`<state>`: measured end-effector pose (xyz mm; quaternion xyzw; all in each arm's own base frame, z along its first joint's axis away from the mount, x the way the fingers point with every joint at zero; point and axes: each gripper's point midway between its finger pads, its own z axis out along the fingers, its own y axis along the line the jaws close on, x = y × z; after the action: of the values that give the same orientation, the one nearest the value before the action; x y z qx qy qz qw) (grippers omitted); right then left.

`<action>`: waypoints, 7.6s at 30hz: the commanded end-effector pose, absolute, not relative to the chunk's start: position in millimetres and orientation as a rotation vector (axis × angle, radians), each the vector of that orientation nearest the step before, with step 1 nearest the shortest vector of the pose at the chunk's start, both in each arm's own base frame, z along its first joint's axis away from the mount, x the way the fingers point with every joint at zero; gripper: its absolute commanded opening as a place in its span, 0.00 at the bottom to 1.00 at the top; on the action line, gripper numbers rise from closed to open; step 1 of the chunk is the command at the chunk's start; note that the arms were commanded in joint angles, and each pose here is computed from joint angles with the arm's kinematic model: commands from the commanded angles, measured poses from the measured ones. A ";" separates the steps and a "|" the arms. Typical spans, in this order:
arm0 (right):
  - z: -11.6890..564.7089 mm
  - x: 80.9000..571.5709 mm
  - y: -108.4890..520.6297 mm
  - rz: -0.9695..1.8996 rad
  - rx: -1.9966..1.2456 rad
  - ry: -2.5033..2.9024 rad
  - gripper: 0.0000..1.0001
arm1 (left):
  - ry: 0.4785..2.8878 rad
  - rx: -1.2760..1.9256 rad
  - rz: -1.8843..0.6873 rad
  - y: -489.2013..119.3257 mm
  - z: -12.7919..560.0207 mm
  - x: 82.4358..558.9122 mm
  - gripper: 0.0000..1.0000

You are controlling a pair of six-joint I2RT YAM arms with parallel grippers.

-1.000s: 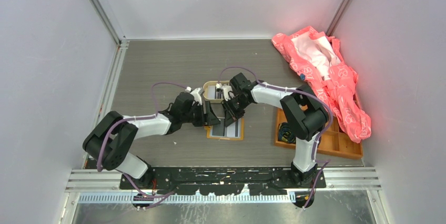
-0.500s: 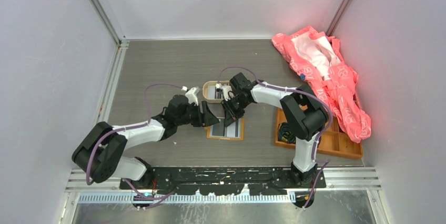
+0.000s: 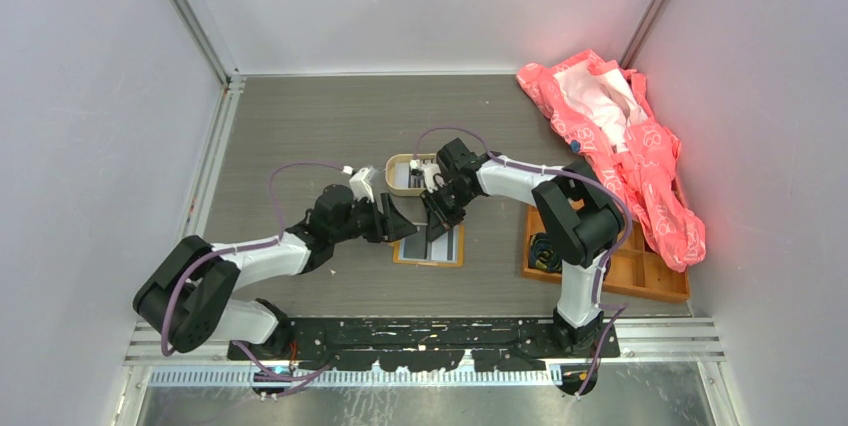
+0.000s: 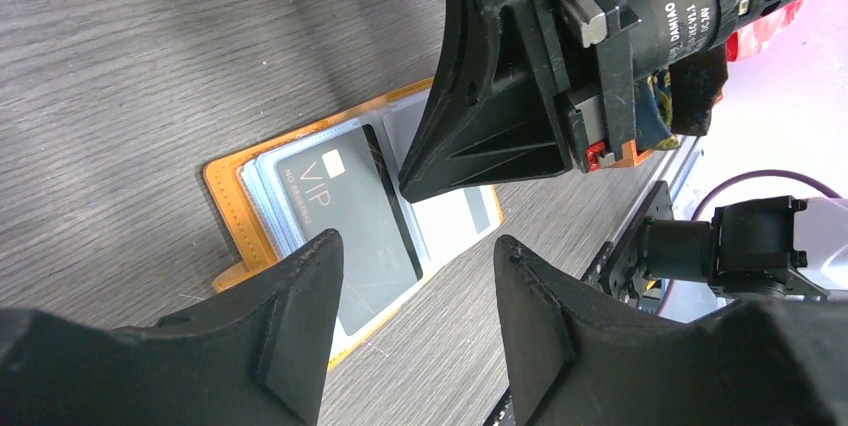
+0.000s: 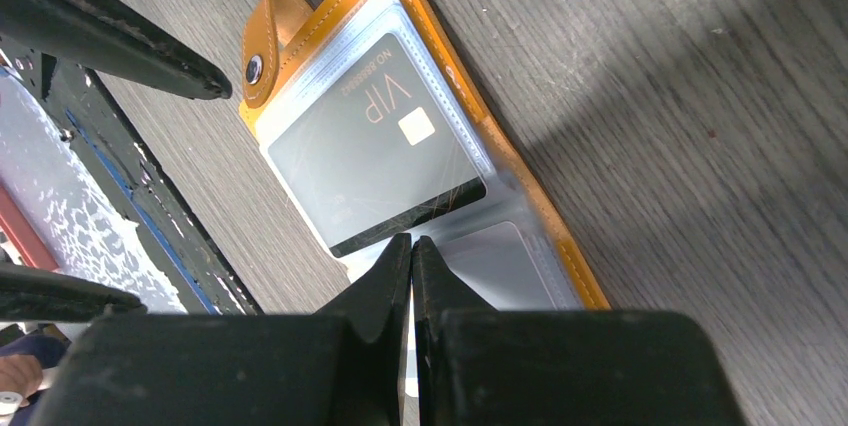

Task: Put the credit cards into the card holder
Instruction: Turn over the card slot in the card holder.

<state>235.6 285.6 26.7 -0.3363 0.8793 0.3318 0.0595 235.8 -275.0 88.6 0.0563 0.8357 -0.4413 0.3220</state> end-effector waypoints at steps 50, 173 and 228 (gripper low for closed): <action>34.6 240.2 291.1 1.040 -1.039 2.631 0.09 | 2.135 0.223 -1.216 -289.4 97.6 240.2 0.55; 93.5 281.1 250.4 1.041 -0.874 2.513 0.14 | 2.219 0.278 -1.464 -350.8 98.1 221.8 0.45; 110.1 280.5 234.5 1.033 -0.918 2.450 0.30 | 2.258 0.447 -0.526 -324.0 90.2 198.1 0.64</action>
<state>271.7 232.2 89.6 -0.3023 0.8700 0.3685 0.1260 168.9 -347.4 94.3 0.2080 0.8599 -0.3318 0.3275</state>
